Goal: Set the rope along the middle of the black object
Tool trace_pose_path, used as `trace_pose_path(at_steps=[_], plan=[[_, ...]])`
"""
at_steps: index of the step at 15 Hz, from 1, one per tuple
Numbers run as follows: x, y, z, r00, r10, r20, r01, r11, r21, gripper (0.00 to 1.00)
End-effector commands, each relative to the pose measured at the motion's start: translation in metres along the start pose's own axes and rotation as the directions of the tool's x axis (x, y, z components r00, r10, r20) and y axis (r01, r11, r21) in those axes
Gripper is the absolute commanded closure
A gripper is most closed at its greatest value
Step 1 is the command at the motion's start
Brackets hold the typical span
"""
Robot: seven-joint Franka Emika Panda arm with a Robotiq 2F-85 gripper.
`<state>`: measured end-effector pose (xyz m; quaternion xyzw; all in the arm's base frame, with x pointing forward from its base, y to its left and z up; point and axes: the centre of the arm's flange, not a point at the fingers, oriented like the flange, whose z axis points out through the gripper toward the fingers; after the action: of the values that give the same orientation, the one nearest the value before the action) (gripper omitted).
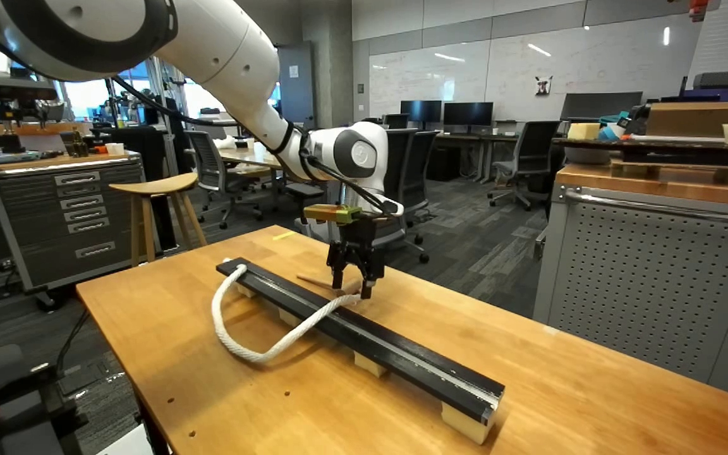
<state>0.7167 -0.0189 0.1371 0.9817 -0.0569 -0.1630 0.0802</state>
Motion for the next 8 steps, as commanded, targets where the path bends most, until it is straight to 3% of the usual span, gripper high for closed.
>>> trace_pose_path(at_steps=[1, 3, 7, 8], plan=[[0.0029, 0.0143, -0.0222, 0.999, 0.023, -0.029, -0.022, 0.999, 0.049, 0.27], [0.0034, 0.0159, -0.0265, 0.999, 0.024, -0.033, -0.022, 0.998, 0.054, 0.35], [0.0018, 0.0156, -0.0236, 1.000, 0.019, -0.023, -0.017, 0.999, 0.047, 0.68], [0.0001, 0.0157, -0.0230, 1.000, 0.015, -0.020, -0.014, 0.999, 0.045, 0.53]])
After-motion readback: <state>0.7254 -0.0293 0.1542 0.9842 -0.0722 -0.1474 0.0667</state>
